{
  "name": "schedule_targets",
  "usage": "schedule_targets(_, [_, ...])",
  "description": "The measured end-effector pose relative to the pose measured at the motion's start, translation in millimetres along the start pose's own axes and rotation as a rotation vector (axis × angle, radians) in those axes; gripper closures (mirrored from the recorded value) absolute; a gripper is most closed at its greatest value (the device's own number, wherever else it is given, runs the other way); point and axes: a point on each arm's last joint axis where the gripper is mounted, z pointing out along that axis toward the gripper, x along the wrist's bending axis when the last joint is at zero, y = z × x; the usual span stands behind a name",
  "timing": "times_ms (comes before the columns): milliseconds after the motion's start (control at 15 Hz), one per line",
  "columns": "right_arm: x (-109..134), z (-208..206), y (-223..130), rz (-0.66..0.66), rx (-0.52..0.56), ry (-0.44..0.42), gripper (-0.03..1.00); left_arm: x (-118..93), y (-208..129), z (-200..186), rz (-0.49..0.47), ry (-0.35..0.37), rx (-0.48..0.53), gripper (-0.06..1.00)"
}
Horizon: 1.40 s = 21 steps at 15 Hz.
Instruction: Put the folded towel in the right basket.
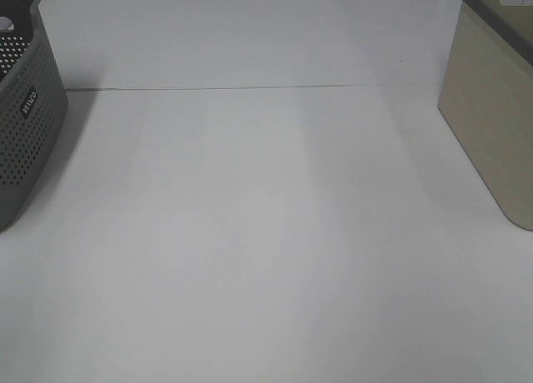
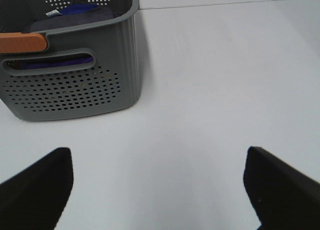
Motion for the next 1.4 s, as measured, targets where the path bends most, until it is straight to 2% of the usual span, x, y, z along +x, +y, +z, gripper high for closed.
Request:
schedule_targets(200, [36.0,-22.8,-53.0,-0.181,0.003,0.053,0.19,0.0,0.0,0.0,0.000,0.000,0.000,0.07])
schedule_targets(333, [46.1,-37.4,-88.2,-0.284,0.003,0.072,0.19,0.0,0.0,0.0,0.000,0.000,0.000,0.07])
schedule_targets(600, [26.5,-63.4,-156.5,-0.338,-0.082,-0.026,0.19,0.0,0.0,0.0,0.000,0.000,0.000,0.07])
schedule_targets(933, [3.7,-51.1,-224.5,-0.332,-0.154,-0.066,0.19,0.0,0.0,0.0,0.000,0.000,0.000,0.07])
schedule_targets(1267, [-12.7,-31.7,-267.0,-0.321,-0.304,-0.082,0.19,0.0,0.0,0.0,0.000,0.000,0.000,0.07])
schedule_targets(1400, [-14.5,-32.2,-271.2,-0.326,-0.321,-0.090,0.19,0.0,0.0,0.0,0.000,0.000,0.000,0.07])
